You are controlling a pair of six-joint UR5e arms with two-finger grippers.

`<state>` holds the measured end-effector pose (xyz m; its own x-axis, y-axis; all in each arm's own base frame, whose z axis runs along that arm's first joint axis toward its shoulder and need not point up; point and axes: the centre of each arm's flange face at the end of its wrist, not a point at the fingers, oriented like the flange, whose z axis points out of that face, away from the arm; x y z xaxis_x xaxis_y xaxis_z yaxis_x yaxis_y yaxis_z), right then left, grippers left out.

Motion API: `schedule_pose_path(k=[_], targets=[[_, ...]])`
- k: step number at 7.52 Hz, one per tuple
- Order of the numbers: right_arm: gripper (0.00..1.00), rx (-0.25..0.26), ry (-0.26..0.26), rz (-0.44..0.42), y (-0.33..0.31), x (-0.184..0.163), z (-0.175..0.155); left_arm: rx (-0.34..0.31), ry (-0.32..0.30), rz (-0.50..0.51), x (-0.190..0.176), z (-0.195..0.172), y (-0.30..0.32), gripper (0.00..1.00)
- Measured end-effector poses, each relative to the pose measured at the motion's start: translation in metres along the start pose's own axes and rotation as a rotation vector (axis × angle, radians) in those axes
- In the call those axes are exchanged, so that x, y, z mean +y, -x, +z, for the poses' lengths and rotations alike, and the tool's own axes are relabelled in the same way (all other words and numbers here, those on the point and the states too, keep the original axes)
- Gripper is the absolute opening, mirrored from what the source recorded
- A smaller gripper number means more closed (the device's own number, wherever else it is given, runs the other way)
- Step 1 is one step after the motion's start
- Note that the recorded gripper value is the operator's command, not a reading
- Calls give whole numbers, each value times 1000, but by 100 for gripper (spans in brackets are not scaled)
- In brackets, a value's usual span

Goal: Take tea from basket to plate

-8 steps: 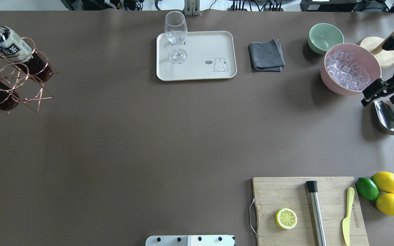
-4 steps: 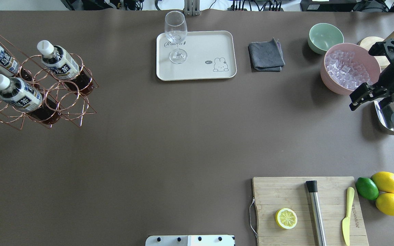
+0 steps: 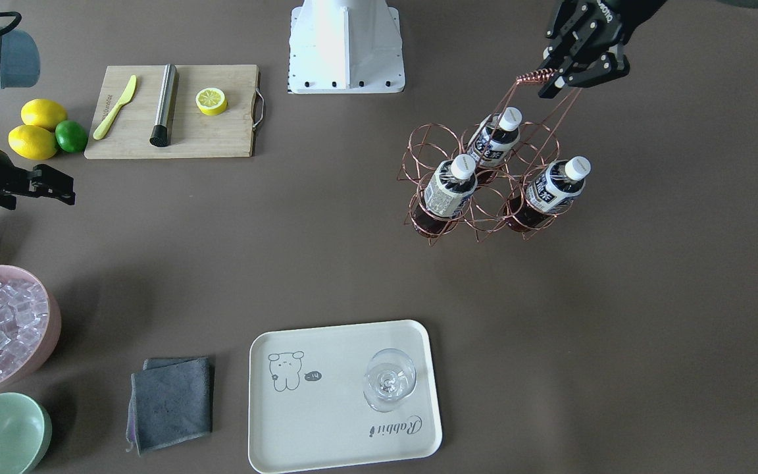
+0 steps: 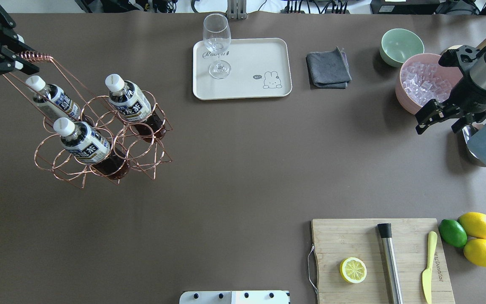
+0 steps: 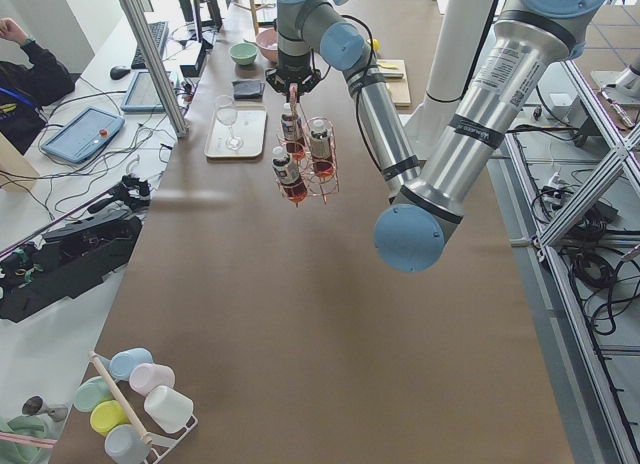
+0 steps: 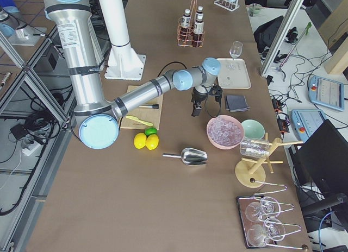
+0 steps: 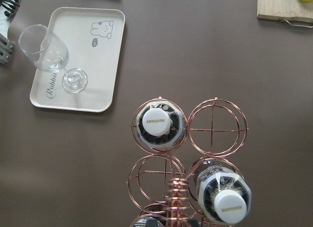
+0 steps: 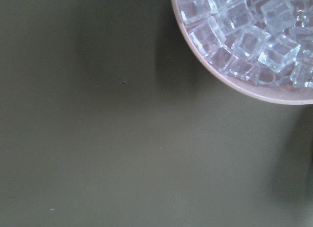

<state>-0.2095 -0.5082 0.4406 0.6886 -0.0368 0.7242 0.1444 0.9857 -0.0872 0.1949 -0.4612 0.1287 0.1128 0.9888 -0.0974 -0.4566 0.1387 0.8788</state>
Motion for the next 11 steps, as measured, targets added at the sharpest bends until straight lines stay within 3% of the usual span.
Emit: schedule_pose_path(k=[3,7,11], targets=[[100,-14,11,1,2,1,1,21,-31,21,-77,57,5,0],[100,-16,16,-1,3,4,3,46,-49,28,-155,89,-10,0],[100,-27,33,8,-1,6,7,58,-49,28,-177,108,-36,0]])
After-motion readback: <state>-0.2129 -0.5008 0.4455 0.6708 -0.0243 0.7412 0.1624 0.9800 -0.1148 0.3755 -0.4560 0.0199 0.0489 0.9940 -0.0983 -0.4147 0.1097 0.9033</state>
